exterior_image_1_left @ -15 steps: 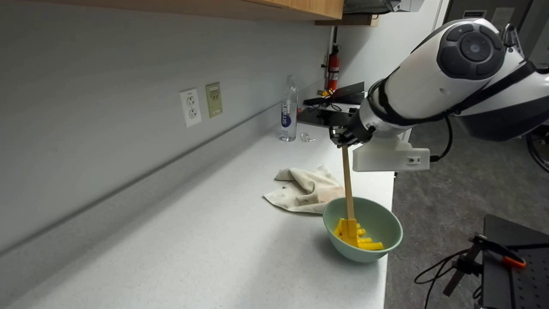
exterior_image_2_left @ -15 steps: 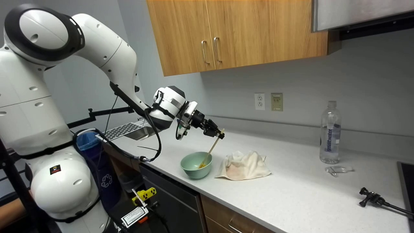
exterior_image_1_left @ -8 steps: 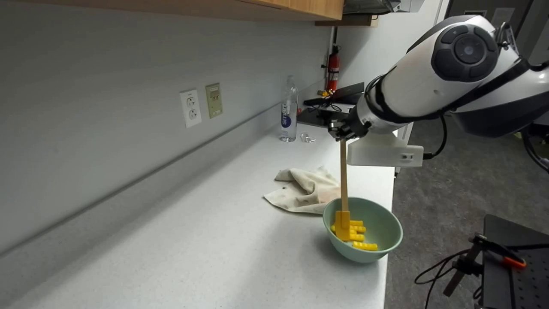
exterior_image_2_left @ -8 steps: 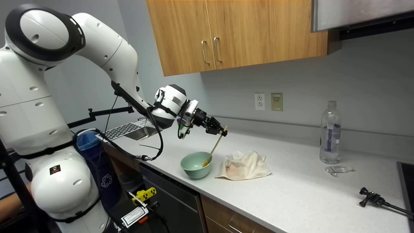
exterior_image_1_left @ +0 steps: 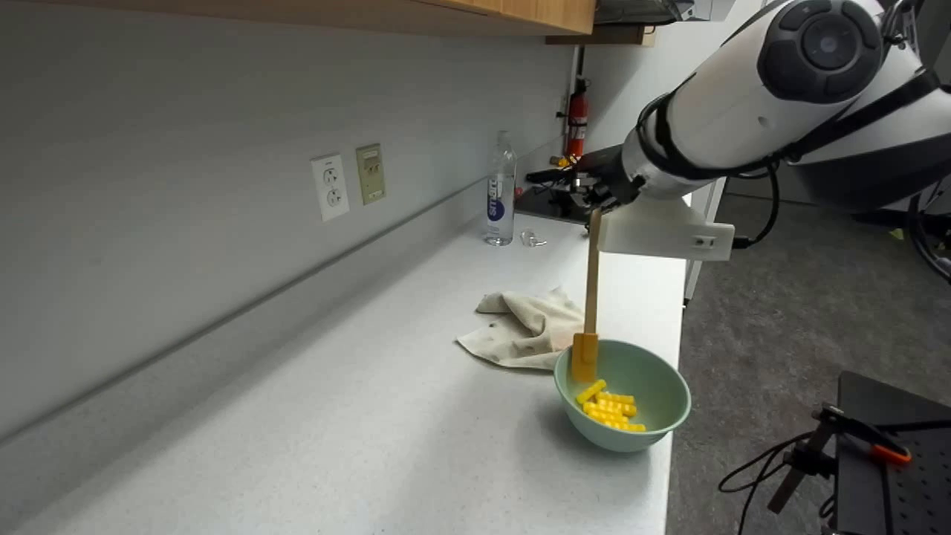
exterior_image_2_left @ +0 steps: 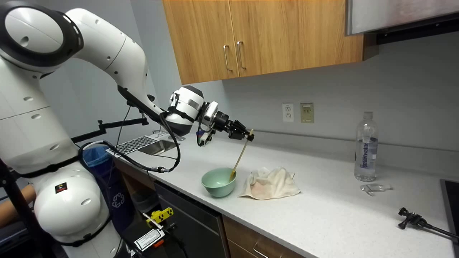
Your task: Use the wooden spoon to mix in the bowl
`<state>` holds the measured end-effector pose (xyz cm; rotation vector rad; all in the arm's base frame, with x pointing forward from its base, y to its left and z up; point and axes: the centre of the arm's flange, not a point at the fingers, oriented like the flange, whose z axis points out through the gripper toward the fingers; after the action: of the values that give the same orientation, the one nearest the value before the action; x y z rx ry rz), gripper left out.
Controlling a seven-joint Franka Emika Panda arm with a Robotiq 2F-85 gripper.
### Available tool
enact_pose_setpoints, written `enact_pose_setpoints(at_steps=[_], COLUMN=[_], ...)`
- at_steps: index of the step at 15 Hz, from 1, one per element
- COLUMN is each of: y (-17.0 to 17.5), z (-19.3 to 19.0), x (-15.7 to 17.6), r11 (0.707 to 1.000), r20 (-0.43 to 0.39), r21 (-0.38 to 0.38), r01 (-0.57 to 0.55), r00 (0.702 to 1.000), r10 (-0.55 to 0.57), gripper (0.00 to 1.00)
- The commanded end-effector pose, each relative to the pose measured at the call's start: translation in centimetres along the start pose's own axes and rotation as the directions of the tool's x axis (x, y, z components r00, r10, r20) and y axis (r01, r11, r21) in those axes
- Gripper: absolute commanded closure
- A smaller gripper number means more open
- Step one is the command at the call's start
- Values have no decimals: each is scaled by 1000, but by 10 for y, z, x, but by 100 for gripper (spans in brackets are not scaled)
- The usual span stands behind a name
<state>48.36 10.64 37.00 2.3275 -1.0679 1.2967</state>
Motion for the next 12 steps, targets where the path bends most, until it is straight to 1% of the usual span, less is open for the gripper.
enact_pose_setpoints(at_steps=[1, 7, 10, 12], y=[-2, -2, -6, -10], z=[-24, -62, -85, -96], x=[24, 54, 70, 74], r11=[1000, 998, 995, 992], r20=[-62, -65, -68, -39], r21=[13, 61, 92, 118], r01=[-12, -9, -29, -55], r00=[998, 998, 997, 997], r10=[13, 13, 35, 60], gripper=[96, 96, 96, 96])
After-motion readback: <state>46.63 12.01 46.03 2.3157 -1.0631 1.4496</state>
